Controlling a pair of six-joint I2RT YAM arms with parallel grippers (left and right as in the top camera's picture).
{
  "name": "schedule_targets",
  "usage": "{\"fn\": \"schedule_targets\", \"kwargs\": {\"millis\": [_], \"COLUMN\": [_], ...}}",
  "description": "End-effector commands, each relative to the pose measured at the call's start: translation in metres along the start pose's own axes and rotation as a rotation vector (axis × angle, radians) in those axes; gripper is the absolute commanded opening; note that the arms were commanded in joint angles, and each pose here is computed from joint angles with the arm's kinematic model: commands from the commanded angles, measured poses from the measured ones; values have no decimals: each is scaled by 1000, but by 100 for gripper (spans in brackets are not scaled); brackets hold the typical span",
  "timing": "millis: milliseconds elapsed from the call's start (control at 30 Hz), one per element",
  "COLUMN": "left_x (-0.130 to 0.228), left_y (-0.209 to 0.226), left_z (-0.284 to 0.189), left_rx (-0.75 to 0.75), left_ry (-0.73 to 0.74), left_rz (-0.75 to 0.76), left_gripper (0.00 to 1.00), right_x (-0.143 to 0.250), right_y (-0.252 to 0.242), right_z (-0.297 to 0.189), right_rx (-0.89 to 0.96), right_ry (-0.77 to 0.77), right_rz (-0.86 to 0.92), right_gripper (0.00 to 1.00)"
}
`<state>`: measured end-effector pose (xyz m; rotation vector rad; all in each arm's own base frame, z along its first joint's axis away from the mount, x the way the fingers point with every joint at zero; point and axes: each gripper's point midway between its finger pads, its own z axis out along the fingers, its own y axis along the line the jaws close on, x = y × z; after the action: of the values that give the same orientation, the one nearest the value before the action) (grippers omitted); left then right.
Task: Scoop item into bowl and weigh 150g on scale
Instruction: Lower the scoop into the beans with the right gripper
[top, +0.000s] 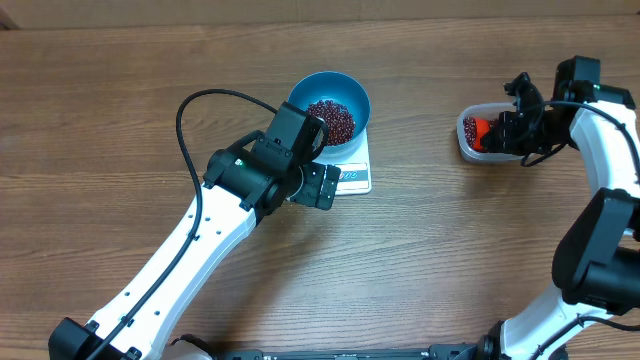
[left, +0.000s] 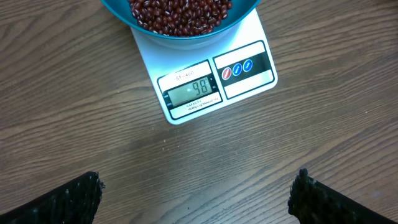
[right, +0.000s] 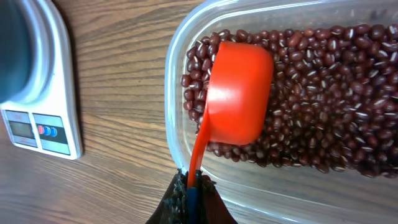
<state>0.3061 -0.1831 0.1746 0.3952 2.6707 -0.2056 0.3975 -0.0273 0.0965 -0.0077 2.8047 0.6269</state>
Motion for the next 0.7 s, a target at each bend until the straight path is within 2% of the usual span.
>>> {"fn": "schedule_targets", "kwargs": {"millis": [0, 333, 667], "left_x": [0, 0, 0], "left_y": [2, 2, 2], "left_z": [-1, -1, -1], "left_rx": [-9, -9, -9], "left_ry": [-6, -6, -6], "left_rz": [14, 14, 14], "left_gripper": [100, 100, 99], "right_x": [-1, 2, 4], "right_y": [7, -6, -6], "right_z": [0, -11, 0], "right_rx": [-120, -148, -201], "right_ry": [-23, -43, -23], "right_rz": [37, 98, 126], "right_gripper": [4, 4, 4]}}
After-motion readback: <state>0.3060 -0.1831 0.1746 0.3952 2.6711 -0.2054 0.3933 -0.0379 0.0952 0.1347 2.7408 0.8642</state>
